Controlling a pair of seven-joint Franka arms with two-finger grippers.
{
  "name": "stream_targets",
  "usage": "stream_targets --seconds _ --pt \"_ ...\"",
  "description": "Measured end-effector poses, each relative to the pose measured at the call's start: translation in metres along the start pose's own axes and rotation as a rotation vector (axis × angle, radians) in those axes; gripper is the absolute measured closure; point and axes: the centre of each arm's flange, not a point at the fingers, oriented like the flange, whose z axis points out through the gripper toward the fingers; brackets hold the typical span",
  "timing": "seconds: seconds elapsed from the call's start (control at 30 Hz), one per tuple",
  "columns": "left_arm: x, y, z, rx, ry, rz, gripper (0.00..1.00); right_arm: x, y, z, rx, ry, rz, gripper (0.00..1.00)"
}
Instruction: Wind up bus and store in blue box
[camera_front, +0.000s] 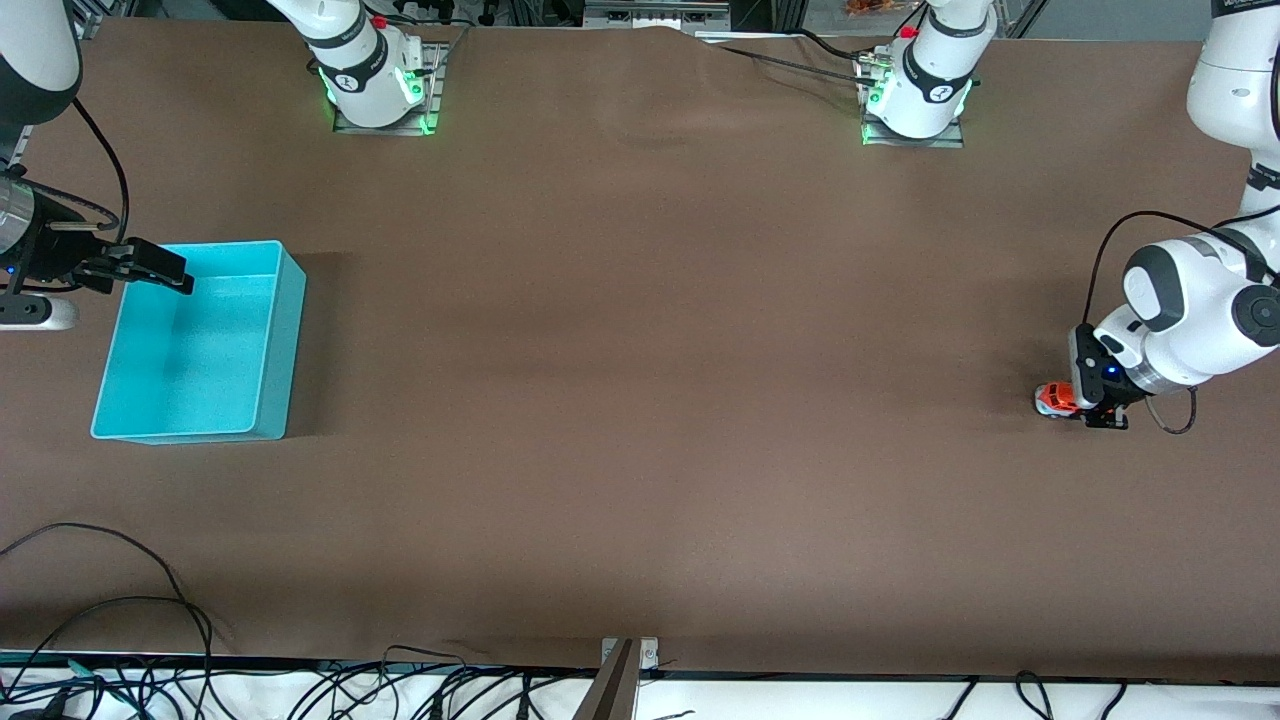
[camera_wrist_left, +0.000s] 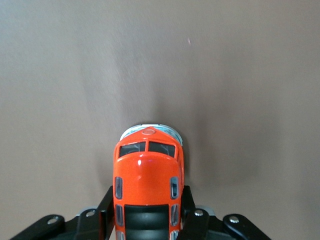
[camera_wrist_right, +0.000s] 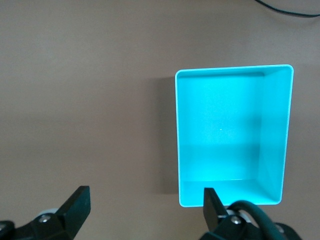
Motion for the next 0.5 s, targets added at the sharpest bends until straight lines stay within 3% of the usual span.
stream_targets --seconds 0.5 --pt "-0.03 0.01 0.0 0.009 -0.003 0.015 0.47 0.0 0.0 0.0 0.0 0.0 0.0 0.0"
